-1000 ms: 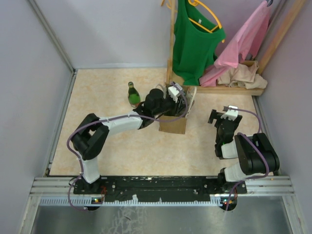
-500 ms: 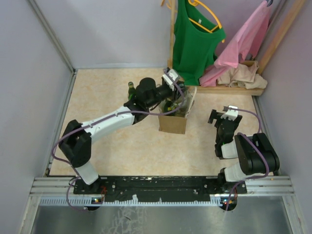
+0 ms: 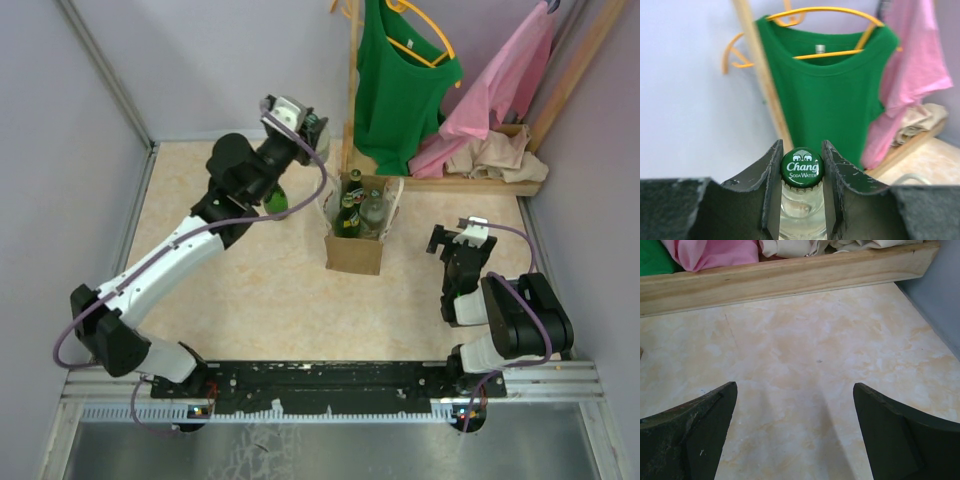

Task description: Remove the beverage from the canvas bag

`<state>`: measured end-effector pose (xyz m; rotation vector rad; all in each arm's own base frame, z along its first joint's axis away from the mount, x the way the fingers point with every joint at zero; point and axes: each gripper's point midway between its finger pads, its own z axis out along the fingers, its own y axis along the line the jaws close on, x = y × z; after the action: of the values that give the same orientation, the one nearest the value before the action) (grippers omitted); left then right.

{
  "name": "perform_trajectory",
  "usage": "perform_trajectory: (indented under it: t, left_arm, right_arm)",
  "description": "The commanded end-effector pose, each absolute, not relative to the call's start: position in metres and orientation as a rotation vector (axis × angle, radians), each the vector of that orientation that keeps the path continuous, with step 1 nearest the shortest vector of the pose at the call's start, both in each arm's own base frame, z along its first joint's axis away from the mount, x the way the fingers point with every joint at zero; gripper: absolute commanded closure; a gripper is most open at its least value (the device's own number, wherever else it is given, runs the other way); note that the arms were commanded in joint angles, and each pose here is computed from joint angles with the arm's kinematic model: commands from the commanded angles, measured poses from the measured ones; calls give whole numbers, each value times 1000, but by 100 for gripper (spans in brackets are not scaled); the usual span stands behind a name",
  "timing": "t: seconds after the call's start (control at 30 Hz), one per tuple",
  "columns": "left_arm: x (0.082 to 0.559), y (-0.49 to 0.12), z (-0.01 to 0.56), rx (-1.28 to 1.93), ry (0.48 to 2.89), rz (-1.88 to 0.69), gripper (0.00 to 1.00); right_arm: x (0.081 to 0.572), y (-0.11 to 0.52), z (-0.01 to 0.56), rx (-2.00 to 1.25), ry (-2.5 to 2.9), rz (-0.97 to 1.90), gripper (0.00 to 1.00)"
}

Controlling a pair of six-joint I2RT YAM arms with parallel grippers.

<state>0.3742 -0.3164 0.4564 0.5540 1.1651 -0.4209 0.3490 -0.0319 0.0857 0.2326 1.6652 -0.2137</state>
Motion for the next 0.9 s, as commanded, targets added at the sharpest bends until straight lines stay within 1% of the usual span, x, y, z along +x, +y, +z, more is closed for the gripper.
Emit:
perform_trajectory:
  t: [0.0,0.17,0.3,0.4,0.67,0.87]
  left_arm:
    - [367,-228,535,317,1029,-302,100]
    - [387,-154,514,145,1117,-195,100]
    - [401,-112,488,41,1191,-104,100]
    - [407,-88,467,-14,1232,-103,100]
    - [419,-67,390,-66,1325,-97,100]
    - [429,-68,356,-56,1347,-75,100]
  right_arm:
    - [357,-32,109,250,1584,-199,1]
    - [357,-32,109,250,1584,-198,1]
    - [357,-32,109,250,1584,-198,1]
    - [357,-32,109,250,1584,-198,1]
    - [357,-32,109,249,1584,-199,1]
    - [357,-32,109,248,1584,-197,1]
